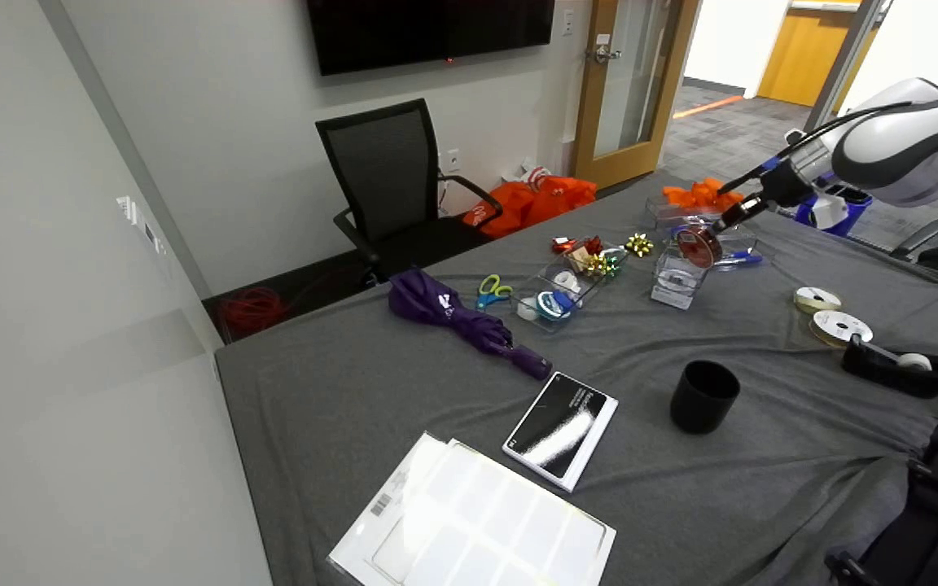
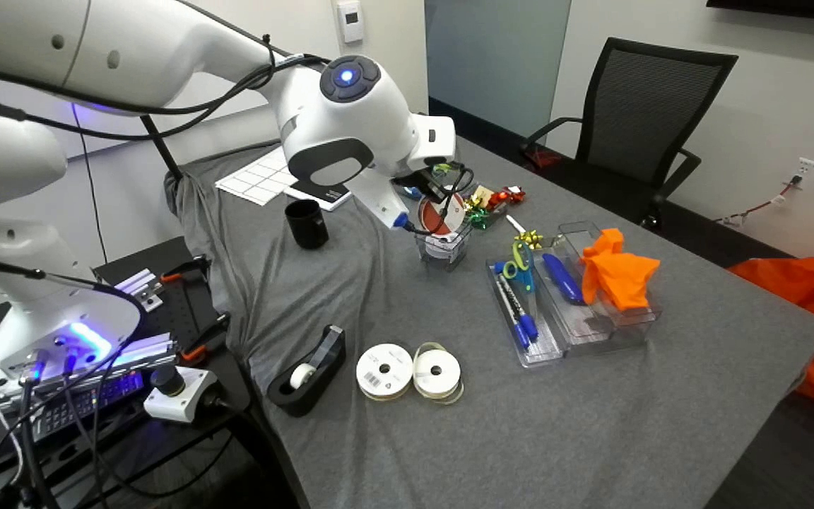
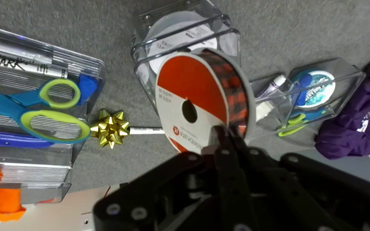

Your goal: Put the circular object inside the transparent box

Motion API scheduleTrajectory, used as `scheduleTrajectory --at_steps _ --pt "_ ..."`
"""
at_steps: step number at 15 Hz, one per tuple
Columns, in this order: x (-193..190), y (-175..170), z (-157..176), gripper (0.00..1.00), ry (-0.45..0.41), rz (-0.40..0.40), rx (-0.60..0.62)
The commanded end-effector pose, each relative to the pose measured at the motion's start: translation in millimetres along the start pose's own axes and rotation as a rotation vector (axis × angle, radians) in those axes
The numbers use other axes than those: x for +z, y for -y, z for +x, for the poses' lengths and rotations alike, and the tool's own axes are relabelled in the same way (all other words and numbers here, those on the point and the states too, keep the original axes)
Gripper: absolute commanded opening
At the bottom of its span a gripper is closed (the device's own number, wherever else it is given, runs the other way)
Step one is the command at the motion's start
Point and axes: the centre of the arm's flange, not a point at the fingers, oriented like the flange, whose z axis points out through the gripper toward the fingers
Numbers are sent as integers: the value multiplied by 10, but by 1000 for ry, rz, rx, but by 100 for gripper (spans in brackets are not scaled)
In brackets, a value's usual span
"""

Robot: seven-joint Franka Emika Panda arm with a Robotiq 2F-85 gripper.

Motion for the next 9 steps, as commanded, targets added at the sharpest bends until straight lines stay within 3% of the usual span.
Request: scheduleTrajectory --at_steps 1,6,7,9 --pt "207 -83 -7 1 23 -1 -34" --pt "308 -86 -2 1 39 -9 -49" --pt "301 -86 1 27 42 -11 -51" --pt "256 -72 -26 35 69 -13 -49"
